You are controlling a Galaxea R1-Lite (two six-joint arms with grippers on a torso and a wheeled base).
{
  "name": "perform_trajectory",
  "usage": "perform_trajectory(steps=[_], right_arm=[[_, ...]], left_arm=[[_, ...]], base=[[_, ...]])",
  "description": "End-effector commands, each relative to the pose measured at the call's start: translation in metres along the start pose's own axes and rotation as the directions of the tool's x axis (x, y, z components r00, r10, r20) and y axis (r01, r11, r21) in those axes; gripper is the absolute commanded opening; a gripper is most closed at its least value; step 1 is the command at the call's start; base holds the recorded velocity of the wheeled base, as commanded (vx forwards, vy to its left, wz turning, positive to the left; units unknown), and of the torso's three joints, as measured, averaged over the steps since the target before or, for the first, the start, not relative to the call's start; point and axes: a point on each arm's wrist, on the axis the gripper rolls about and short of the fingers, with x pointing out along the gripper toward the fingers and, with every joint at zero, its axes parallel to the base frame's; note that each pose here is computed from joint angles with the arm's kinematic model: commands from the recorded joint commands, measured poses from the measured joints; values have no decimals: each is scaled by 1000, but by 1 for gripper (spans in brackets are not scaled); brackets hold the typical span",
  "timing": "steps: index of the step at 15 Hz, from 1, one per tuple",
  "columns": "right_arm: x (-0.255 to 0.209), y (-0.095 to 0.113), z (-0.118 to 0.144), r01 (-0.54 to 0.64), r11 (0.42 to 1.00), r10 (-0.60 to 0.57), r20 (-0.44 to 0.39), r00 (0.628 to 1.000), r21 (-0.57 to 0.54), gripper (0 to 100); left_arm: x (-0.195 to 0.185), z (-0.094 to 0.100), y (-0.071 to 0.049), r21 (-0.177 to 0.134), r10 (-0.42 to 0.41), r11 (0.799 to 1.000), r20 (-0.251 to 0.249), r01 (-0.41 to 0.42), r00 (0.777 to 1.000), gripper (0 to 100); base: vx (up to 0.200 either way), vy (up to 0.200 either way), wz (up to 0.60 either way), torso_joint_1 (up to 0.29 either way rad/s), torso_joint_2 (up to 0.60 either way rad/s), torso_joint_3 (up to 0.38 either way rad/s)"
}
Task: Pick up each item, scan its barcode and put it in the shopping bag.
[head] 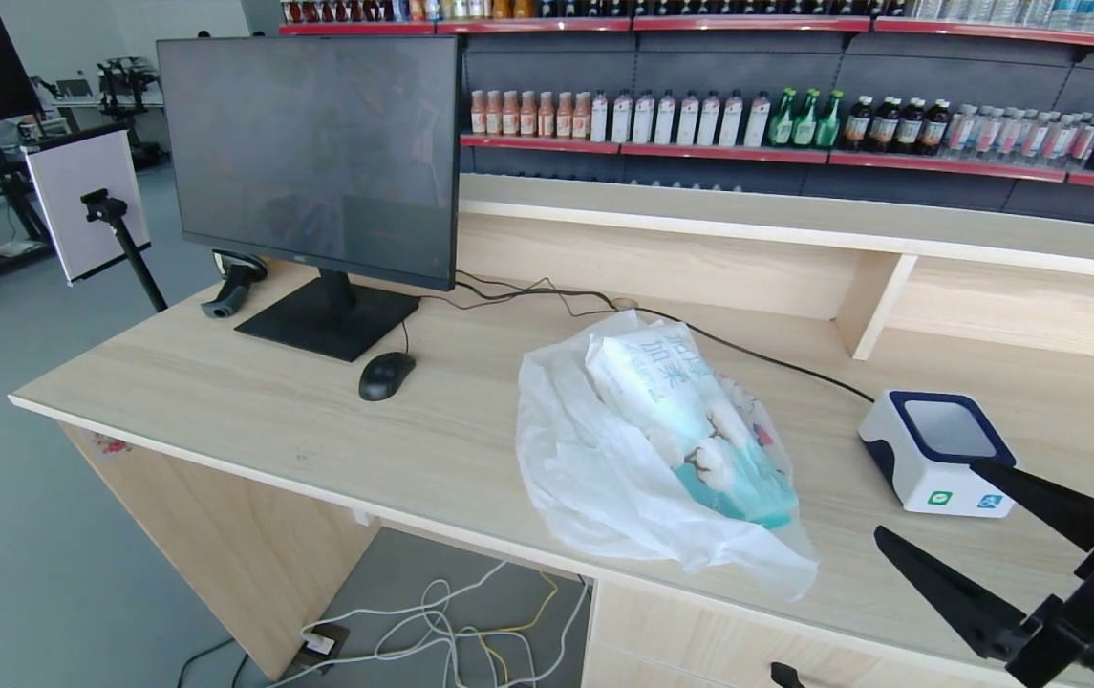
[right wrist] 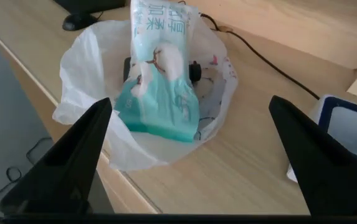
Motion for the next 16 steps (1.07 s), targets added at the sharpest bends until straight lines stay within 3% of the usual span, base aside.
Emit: perform_trajectory(steps=[1,2,4,8,9,10,11,12,13,15,16], right_arm=[[-105,2,-36,41,997,-47,-104,993,-65,100],[-132,5,-59,32,997,-42,-134,990,-73,100],[-140,6,-61,71,995,-76,-81,994,-67,100],[-139,6,-61,111,994,-113,-95,989,-24,100],[-139,8,-61,211,977,-213,-110,971,-26,100],[-138,10,-61,344,938,-345,-133,929,-30,100],[-137,13,-60,487,873,-484,-150,862,-22,100],[-137,14,-60,554,832,-550,-150,822,-14,100],[-137,14,-60,542,840,-537,-147,830,-9,100],[-135,17,-65,431,902,-424,-149,893,14,100],[-134,16,-66,451,891,-437,-161,885,59,100]], left_arm=[[0,0,0,-1,1,1000,1,-1,1000,100],[0,0,0,-1,0,1000,1,0,1000,100],[0,0,0,2,0,1000,0,0,1000,100],[0,0,0,2,1,1000,0,-1,1000,100],[0,0,0,3,0,1000,0,0,1000,100],[0,0,0,3,1,1000,0,-1,1000,100],[0,0,0,7,0,1000,-2,0,1000,100],[0,0,0,8,0,1000,-2,0,1000,100],[0,0,0,8,0,1000,-2,0,1000,100],[0,0,0,5,0,1000,-2,0,1000,100],[0,0,0,4,1,1000,-2,-1,1000,100]], base=[[0,0,0,0,0,0],[0,0,0,0,0,0],[0,0,0,0,0,0],[0,0,0,0,0,0],[0,0,0,0,0,0],[0,0,0,0,0,0],[0,0,0,0,0,0],[0,0,0,0,0,0],[0,0,0,0,0,0],[0,0,0,0,0,0],[0,0,0,0,0,0]])
